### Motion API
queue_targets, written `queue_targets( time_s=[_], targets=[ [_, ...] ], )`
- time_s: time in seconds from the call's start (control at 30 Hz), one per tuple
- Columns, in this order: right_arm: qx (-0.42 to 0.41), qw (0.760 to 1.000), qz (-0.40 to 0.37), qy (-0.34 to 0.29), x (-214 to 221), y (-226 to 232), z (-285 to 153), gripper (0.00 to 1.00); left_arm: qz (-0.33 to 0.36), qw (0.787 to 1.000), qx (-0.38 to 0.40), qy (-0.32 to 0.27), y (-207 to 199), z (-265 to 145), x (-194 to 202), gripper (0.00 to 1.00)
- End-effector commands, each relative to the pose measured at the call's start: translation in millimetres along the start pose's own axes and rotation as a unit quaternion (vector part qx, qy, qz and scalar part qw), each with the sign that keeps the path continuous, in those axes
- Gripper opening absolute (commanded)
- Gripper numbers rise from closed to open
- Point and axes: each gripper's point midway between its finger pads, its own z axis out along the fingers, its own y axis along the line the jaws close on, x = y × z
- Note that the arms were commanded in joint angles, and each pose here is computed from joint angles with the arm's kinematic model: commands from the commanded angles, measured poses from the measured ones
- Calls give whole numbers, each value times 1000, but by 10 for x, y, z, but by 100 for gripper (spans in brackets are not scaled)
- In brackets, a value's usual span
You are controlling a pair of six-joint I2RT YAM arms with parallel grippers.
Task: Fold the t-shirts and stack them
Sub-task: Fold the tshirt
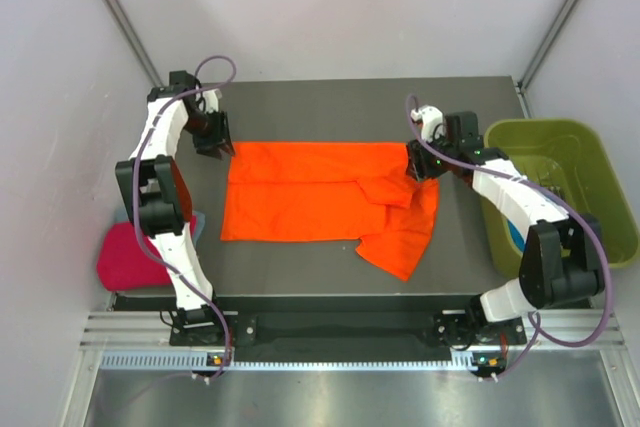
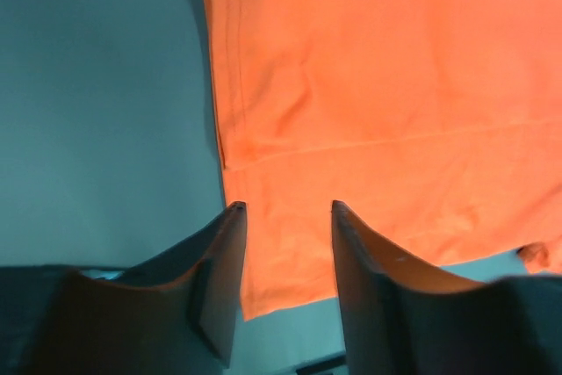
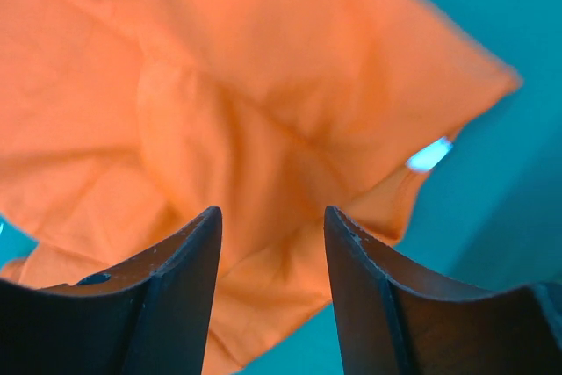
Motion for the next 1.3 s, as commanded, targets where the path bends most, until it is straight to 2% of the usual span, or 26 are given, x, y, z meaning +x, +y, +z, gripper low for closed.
queue_targets(
  time_s=[0.0, 0.13, 0.27, 0.37, 0.5, 0.67, 0.9, 1.03, 1.27],
  targets=[
    [24, 994, -59, -85, -714, -30, -189, 51, 29, 995, -8, -90, -117, -444, -413, 50],
    [-7, 991, -105, -84, -801, 244, -115, 49, 55, 993, 35, -94, -452, -462, -409, 54],
    [-88, 989, -105, -65, -765, 749, 149, 47, 48, 995, 86, -33, -724, -146, -84, 51],
    [-124, 986, -102, -52, -752, 1015, 347, 43, 22, 993, 114, 8, -794, 64, 132, 51],
    [-146, 985, -85, -22, -592, 1146, 622, 41, 4, 994, 108, 35, -729, 262, 240, 51],
    [-130, 991, -31, -3, -451, 973, 861, 41, 6, 996, 79, 33, -593, 430, 141, 51],
    [-120, 993, 11, -11, -546, 680, 962, 40, 12, 998, 60, 35, -466, 729, -39, 51],
    [-89, 994, 63, -23, -578, 249, 955, 40, 13, 998, 39, 46, -345, 930, -56, 50],
    [-56, 981, 187, 13, -230, -291, 1120, 41, 13, 998, 9, 53, -206, 1175, -117, 50]
  ],
)
